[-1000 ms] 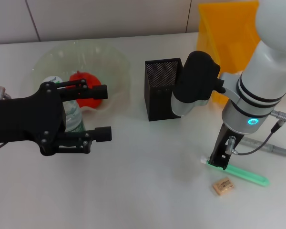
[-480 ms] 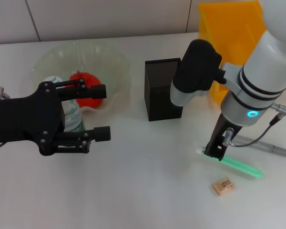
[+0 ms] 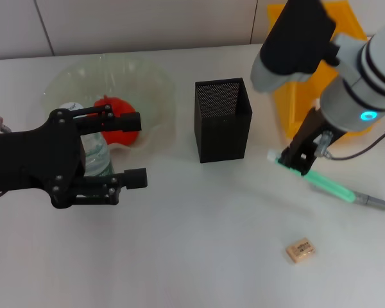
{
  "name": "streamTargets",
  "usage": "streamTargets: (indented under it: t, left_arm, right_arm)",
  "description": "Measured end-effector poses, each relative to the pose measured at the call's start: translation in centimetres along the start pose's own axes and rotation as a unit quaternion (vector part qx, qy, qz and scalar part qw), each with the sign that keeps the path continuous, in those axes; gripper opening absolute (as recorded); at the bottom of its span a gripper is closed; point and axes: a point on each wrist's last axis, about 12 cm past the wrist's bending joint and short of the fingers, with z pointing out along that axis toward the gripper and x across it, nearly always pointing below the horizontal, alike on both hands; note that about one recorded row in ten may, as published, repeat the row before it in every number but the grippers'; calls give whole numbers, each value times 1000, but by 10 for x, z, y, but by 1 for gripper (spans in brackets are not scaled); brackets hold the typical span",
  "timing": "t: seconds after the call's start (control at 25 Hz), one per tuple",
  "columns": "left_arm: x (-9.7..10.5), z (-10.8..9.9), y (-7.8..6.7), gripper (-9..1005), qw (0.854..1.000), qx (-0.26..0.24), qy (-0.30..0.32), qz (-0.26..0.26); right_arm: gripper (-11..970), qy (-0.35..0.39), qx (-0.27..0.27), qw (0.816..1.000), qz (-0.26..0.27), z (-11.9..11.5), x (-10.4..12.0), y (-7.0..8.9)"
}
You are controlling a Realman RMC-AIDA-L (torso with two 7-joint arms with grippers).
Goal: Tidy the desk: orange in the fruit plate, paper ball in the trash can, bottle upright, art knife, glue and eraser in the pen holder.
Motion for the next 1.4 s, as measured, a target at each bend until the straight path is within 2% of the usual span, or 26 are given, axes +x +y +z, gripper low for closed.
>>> streamTargets:
  t: [0.4,0.68,1.04,1.4]
  left_arm:
    - [0,2,0,787,1000,1,-2,0]
    - [0,3,1,787,1000,-1,-2,1]
    - [2,4,0,787,1000,-2,-4,7]
    - [3,5,0,787,1000,-3,-6,6]
  right_arm:
    - [62,-96,71,993,18,-49,5,-7]
    - [67,-166,117,979,22,-65,5,-11]
    - [73,-273,133,953,20,-69,-2,-15]
    - [79,-364,100,926,15,-55,5,-15]
